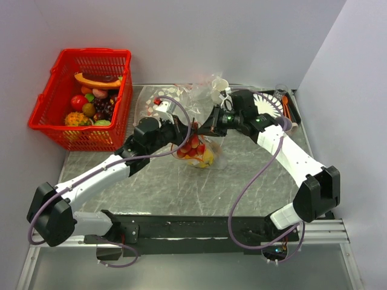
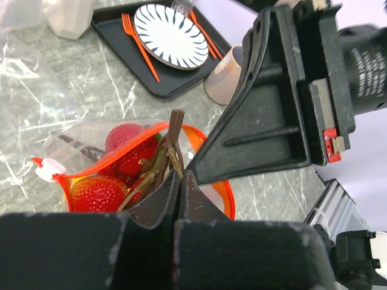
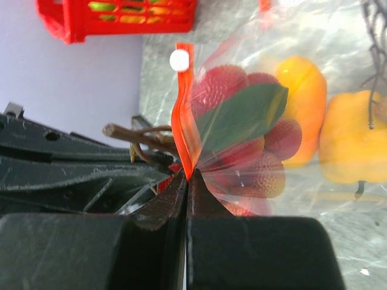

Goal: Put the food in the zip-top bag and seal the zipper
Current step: Place the fake fruit in the zipper food storage bag.

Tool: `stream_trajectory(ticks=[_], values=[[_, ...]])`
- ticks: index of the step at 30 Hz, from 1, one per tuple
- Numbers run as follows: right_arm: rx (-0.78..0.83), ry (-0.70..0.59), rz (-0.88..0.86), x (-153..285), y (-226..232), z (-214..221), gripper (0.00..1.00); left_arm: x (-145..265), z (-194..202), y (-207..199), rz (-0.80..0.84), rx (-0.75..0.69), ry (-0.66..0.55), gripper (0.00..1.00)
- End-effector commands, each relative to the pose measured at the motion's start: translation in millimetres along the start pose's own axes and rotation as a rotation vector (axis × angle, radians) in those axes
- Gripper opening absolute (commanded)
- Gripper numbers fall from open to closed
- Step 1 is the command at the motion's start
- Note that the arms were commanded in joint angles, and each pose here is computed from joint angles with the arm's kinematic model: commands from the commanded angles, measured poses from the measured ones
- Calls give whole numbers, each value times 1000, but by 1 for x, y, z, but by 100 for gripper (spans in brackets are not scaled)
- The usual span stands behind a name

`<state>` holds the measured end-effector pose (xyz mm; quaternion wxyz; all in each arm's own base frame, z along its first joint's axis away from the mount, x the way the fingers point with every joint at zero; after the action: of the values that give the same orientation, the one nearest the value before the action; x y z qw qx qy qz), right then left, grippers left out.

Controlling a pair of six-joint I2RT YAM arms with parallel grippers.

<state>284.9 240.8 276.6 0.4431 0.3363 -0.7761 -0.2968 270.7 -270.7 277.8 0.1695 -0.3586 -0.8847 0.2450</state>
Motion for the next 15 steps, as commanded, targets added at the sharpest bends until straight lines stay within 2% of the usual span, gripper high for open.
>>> stream_trajectory(ticks=[1,9,15], values=[[104,-83,48,8,14,-17,0,-6,0,-8,57,-7,-11,1],[182,-147,197,17,17,-28,0,-17,9,-3,52,-13,9,1],[204,-164,231,20,19,-34,0,-20,14,-6,75,-24,43,1]])
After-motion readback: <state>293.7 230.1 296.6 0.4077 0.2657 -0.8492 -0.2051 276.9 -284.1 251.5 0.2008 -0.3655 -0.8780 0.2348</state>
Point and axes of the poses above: each gripper's point midway between its finger pads, its own x axis back along the fingers, its own y axis along the line the jaws close on, z = x × y, the point moved 5 cm from there along x, back along the fingers, and after that the axes turned 5 degrees about x, right-handed, at the moved point
